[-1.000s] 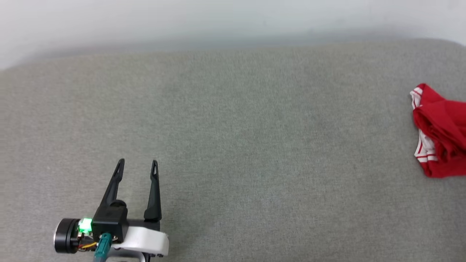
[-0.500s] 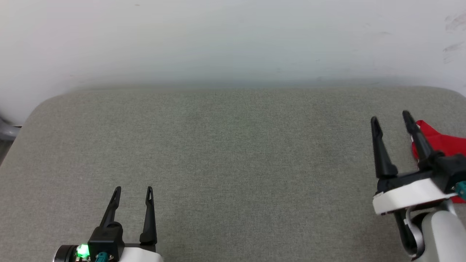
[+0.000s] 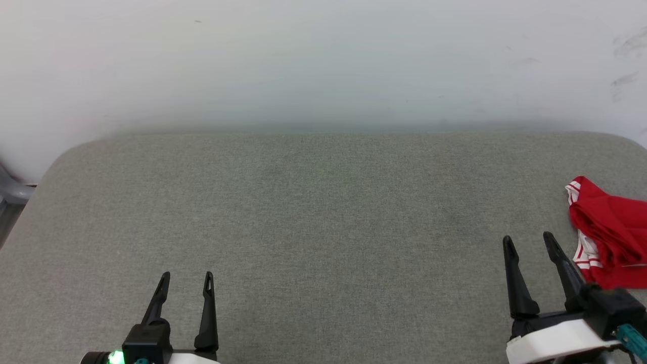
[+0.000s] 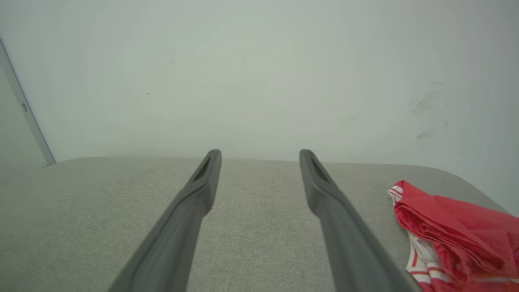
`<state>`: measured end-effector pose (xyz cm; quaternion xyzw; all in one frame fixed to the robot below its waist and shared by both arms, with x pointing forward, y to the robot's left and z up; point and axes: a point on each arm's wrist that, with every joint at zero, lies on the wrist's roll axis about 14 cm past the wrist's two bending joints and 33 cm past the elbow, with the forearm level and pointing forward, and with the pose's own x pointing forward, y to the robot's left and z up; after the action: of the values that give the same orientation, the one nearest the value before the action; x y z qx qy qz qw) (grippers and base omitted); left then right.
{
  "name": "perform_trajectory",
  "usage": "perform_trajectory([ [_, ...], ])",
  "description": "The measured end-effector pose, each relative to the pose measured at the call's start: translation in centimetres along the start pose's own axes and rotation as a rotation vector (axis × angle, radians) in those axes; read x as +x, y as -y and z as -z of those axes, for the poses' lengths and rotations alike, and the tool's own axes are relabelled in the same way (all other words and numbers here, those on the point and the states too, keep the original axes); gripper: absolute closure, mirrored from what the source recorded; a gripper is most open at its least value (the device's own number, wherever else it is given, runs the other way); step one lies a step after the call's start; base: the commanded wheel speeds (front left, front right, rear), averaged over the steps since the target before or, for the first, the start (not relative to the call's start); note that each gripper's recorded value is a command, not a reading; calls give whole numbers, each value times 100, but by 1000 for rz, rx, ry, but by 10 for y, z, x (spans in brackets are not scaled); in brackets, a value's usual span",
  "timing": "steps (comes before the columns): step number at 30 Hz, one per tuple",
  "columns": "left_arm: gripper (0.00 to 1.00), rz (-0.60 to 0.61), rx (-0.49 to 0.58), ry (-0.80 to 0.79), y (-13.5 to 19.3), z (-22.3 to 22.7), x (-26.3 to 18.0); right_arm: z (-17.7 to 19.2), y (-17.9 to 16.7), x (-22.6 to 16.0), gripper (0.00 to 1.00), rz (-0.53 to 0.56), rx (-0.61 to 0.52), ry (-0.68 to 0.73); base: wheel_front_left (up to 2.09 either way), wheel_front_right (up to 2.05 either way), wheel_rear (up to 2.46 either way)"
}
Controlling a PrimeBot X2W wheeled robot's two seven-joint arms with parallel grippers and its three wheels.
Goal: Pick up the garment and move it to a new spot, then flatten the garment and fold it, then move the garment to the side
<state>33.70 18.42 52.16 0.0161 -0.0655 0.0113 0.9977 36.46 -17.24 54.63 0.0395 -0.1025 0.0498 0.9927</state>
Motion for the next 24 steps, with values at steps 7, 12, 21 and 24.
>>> perform_trajectory([
  [7, 0, 4, -8, 0, 1, 0, -4, -2, 7, -19, 0, 31, -13, 0, 0, 0, 0],
  [12, 0, 5, -10, -8, 0, 2, -8, 0, 10, -29, 0, 43, -14, -11, 0, 0, 0],
  [21, 0, 9, -19, -10, 0, 3, -12, 8, 13, -37, 0, 53, -5, -39, 0, 0, 0],
  [24, 0, 8, -22, -12, -1, 3, -12, 10, 12, -38, 0, 52, -4, -48, 0, 0, 0],
])
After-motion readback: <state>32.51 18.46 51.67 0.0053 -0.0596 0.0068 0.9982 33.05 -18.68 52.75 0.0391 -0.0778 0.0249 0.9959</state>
